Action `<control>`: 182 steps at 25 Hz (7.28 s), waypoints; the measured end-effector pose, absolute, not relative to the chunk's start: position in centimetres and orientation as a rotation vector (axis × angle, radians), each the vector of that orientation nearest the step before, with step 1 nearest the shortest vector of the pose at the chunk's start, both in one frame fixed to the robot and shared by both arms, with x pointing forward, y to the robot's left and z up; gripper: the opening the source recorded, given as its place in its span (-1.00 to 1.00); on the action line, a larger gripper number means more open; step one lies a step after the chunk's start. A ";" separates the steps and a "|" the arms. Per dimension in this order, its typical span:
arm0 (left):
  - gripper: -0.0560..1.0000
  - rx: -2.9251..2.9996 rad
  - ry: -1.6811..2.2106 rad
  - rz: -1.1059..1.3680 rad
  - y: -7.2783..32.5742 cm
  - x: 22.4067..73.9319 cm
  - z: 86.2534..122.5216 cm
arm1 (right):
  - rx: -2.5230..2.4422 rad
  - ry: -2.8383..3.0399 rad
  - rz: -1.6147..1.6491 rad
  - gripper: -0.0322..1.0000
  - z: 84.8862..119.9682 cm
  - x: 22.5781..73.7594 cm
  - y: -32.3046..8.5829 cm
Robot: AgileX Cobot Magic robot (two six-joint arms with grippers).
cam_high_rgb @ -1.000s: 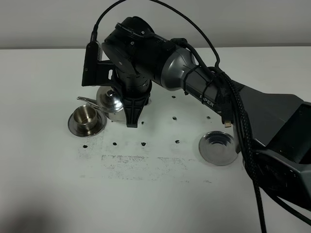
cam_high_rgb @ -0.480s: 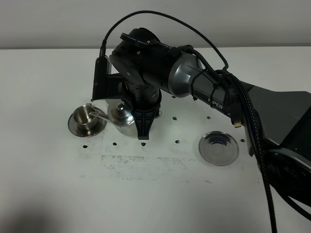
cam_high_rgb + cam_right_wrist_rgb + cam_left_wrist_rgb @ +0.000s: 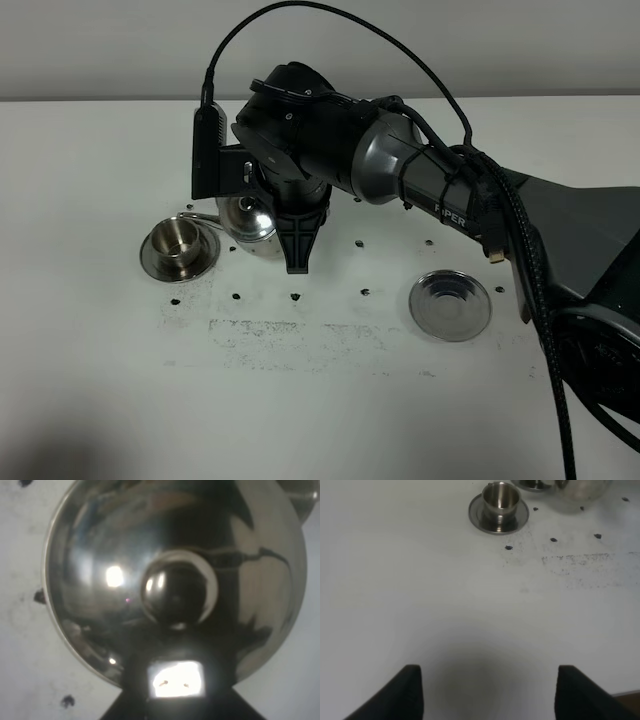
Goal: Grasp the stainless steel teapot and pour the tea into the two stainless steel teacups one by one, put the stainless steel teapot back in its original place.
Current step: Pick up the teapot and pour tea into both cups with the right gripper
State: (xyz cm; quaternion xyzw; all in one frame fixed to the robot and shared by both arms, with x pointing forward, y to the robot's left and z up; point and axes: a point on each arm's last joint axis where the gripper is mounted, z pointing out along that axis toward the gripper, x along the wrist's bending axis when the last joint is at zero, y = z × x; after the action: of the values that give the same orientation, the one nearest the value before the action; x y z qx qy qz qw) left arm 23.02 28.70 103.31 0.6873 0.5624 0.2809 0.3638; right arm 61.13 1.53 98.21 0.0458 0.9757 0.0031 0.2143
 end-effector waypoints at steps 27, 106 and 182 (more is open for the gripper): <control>0.14 1.769 1.447 0.723 28.7 23.0 103.3 | 0.174 2.640 -0.085 -0.57 97.7 60.2 2.8; 0.14 1.769 1.447 0.723 28.7 23.0 103.3 | -0.039 2.368 -0.350 -0.57 96.9 58.6 6.6; 0.14 1.769 1.447 0.723 28.7 23.0 103.3 | -0.159 2.231 -0.474 -0.57 95.9 58.1 7.3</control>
State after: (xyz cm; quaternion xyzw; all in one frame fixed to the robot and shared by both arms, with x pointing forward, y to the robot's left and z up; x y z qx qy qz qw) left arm 23.02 28.70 103.31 0.6873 0.5624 0.2809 0.3638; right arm 58.08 7.30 95.94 -0.0634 0.8880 -0.1885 0.4146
